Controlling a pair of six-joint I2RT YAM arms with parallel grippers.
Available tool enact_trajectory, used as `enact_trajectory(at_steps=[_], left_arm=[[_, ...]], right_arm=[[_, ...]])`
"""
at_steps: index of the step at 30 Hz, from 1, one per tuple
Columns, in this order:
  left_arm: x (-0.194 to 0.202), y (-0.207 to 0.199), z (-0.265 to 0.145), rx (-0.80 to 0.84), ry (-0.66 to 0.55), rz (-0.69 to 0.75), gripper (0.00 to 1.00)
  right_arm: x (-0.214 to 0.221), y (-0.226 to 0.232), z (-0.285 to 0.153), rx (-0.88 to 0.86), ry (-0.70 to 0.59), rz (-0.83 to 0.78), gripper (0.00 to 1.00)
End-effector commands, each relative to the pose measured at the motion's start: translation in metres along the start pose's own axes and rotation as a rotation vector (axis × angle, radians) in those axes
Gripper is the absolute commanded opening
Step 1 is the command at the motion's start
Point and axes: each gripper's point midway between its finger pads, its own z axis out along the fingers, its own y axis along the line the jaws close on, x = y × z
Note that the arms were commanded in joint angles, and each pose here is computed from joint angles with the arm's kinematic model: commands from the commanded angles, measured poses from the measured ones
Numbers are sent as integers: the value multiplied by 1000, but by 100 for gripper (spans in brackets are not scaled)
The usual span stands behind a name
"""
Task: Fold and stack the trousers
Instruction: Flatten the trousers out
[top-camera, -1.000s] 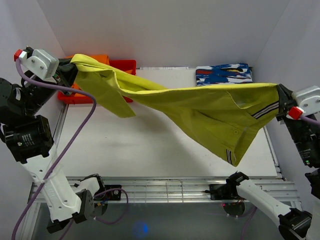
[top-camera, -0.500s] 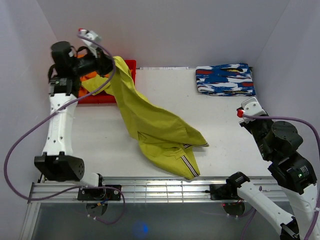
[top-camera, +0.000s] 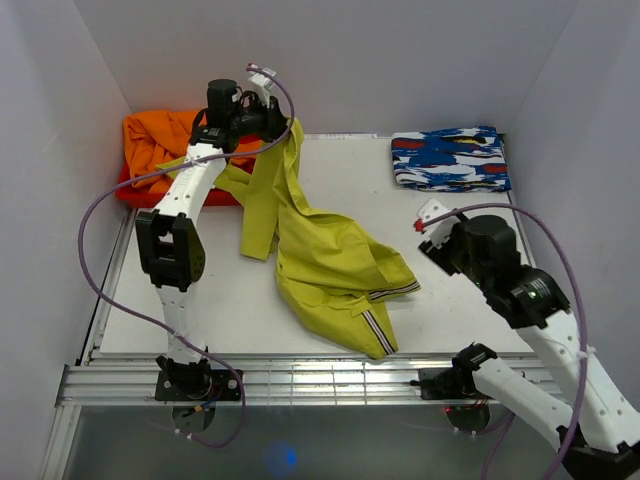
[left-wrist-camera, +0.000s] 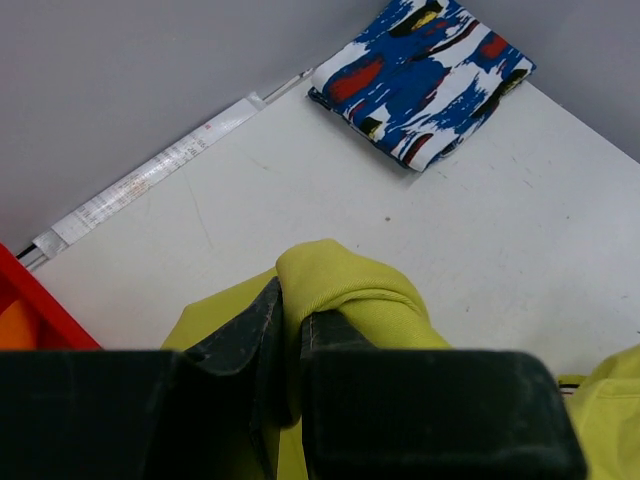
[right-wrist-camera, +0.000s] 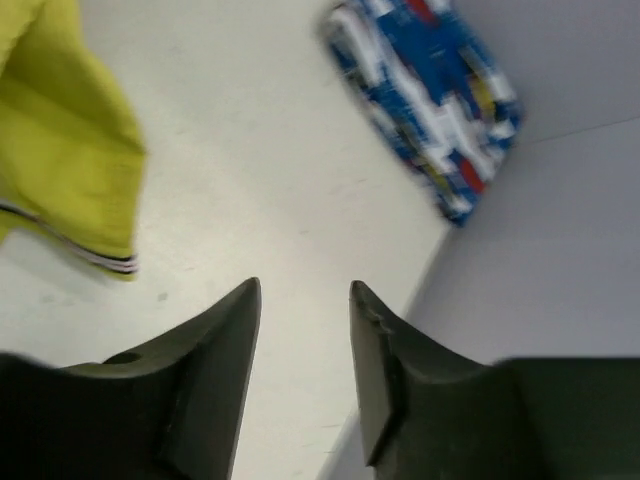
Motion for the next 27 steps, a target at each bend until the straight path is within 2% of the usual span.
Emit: enact_trajectory(at_steps=[1,3,4,5,7,8,9,10,11,12,13,14,15,18,21,27], left_arm=[[-38,7,16,-45,-83,55,0],[-15,34,35,-118,-46,32,13],[-30,39,36,-142,-67,61,25],[-8,63,48,-209,-21,52,42],[2,82,44,-287,45,53,55],[-7,91,34,-335,42,64,60],[-3,95,26,-342,62,55,63],[2,110,7,-370,81,38,69],[34,126,-19,-407,149,-3,79],[18,135,-39,-436,120,3,84],[24,143,-54,-454,138,0,88],[30,153,-71,-479,154,-21,89],[44,181,-111,-541,176,-80,89],[73,208,-161,-571,229,-173,89],[106,216,-179,-550,297,-179,89],[149,220,-176,-517,381,-162,88]], right_arm=[[32,70,31,-284,88,-21,70],[49,89,49,-367,165,-42,78],[55,94,54,-395,192,-36,80],[53,103,59,-456,185,-19,81],[51,115,70,-546,205,38,81],[34,123,69,-624,158,64,81],[28,129,68,-671,142,79,80],[26,138,72,-728,152,90,80],[14,150,73,-802,140,99,80],[18,158,73,-833,167,92,80],[16,166,72,-868,178,89,80],[11,174,71,-905,180,87,80],[11,192,67,-968,208,63,79],[5,227,60,-1047,217,-13,80],[7,255,58,-1079,225,-88,81],[28,287,76,-1043,313,-133,82]])
